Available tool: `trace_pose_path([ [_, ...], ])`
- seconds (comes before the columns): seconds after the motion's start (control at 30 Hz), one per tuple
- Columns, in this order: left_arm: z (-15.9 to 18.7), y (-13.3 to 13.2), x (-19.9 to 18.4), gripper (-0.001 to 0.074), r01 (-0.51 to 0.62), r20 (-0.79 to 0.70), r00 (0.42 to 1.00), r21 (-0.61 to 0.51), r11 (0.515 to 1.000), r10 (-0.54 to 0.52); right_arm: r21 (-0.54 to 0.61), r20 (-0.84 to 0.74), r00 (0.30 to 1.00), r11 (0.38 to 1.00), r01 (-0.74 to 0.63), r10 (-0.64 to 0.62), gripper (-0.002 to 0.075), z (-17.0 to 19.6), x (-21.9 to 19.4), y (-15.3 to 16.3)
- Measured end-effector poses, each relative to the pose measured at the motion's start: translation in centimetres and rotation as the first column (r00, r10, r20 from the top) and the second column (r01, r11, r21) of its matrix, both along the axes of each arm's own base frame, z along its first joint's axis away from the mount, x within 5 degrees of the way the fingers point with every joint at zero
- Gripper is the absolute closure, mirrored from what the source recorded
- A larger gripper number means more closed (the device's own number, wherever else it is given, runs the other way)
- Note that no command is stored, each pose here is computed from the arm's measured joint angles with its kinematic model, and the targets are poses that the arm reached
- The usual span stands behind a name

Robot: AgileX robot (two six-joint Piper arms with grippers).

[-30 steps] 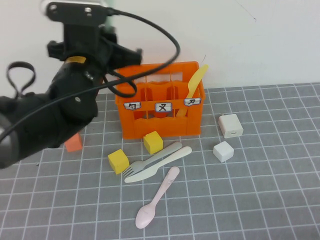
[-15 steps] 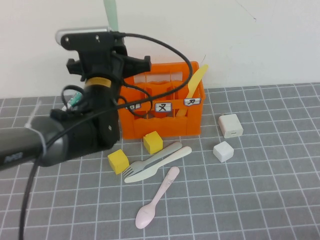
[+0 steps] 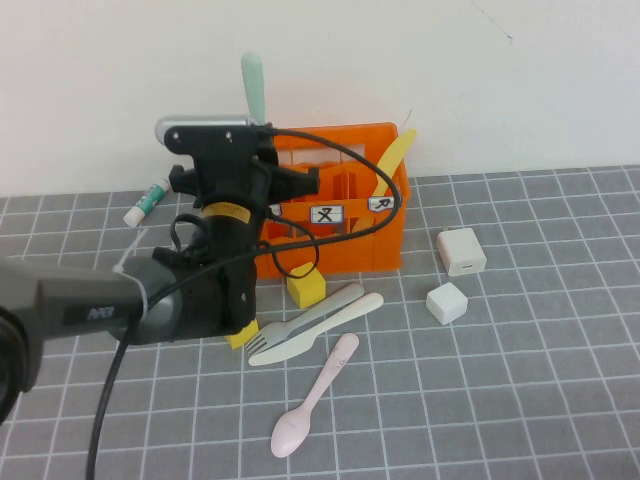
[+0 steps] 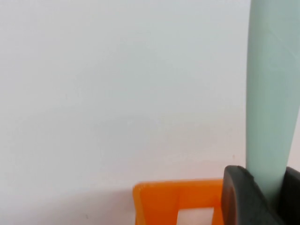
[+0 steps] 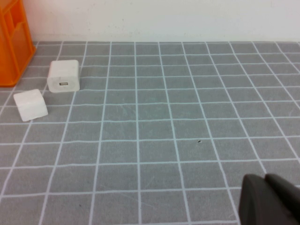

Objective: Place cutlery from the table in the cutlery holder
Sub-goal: Place the spoon on the box, then pick up the spoon

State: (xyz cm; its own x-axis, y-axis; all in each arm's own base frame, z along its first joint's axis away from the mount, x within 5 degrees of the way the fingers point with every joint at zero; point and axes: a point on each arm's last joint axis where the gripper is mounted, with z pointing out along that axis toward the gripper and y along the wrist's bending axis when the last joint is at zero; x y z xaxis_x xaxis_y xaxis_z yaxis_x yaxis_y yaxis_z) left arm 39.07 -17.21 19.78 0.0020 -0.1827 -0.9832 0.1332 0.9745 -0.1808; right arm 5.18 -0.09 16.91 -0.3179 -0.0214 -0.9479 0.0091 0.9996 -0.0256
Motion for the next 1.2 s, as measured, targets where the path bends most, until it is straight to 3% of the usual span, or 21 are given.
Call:
trace_pose_path([
  [0.23,-0.9,0.0,0.2,0.0616,-0.003,-0.013,1.0,-0.003,1.0,0.003,0.0,0.0,1.0,1.0,0.0,0.0,0.0729,0.0,0.0,0.0],
  [0.47,-0.6,0.0,0.1,0.0469,-0.001,-0.006,1.0,-0.004,1.0,0.001,0.0,0.0,1.0,1.0,0.0,0.0,0.0729,0.0,0.0,0.0],
  [0.8,7.9,1.4,-2.2,0.0428,-0.036,0.067,0.997,0.061,0.997,0.032,0.0,0.0,1.0,1.0,0.0,0.0,0.0729,0.0,0.0,0.0],
  [0.9,11.1,2.0,-3.9,0.047,0.008,0.01,1.0,0.083,0.997,-0.009,0.0,0.0,1.0,1.0,0.0,0.0,0.0729,0.0,0.0,0.0],
  [1.03,14.0,2.1,-6.9,0.0652,0.17,-0.099,0.983,0.173,0.97,-0.155,0.0,0.0,1.0,1.0,0.0,0.0,0.0729,0.0,0.0,0.0],
  [1.2,14.7,3.7,-11.0,0.0723,0.235,-0.128,0.969,0.203,0.951,-0.212,0.0,0.0,1.0,1.0,0.0,0.0,0.0729,0.0,0.0,0.0],
])
